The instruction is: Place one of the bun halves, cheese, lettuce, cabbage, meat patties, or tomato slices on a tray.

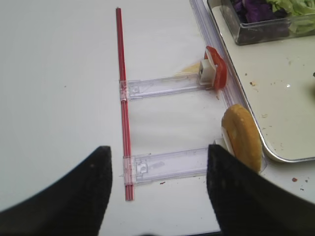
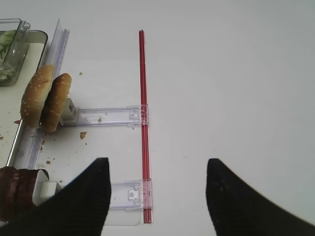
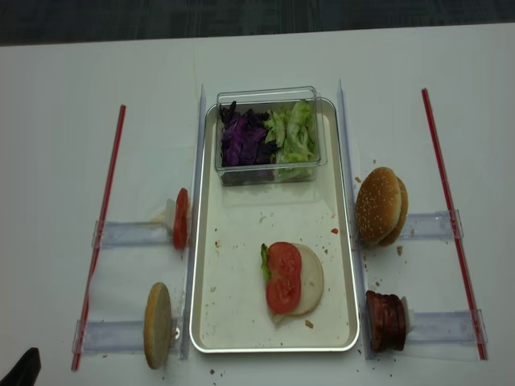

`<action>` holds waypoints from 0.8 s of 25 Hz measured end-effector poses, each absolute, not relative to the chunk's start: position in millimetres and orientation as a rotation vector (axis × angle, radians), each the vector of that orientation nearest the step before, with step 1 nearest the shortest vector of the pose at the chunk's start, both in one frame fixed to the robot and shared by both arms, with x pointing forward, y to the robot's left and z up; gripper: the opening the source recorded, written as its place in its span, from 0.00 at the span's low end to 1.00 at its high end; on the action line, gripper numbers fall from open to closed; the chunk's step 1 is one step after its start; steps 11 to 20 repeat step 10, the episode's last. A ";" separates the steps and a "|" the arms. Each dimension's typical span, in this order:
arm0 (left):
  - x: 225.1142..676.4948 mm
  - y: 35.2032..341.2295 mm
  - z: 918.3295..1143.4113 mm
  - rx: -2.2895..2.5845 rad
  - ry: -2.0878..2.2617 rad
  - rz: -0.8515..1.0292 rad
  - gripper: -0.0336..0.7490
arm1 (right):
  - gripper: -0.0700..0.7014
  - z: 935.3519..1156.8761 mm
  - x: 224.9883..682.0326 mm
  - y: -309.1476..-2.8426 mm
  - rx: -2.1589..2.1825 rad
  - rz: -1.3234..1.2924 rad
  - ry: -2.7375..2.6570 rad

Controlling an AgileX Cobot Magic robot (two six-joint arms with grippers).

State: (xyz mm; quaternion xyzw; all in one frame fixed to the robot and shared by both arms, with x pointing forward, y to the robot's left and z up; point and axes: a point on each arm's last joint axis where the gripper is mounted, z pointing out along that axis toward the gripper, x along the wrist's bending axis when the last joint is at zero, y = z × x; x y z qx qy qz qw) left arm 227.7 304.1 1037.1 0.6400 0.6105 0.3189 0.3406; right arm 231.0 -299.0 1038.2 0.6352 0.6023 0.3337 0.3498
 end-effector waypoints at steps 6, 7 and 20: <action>227.7 304.1 1037.1 1.665 1.589 0.830 0.58 | 0.70 1038.2 231.0 -299.0 1.646 0.865 1.560; 227.7 304.1 1037.1 1.665 1.589 0.830 0.58 | 0.70 1038.2 231.0 -299.0 1.646 0.865 1.560; 227.7 304.1 1037.1 1.665 1.589 0.830 0.58 | 0.70 1038.2 231.0 -299.0 1.646 0.865 1.560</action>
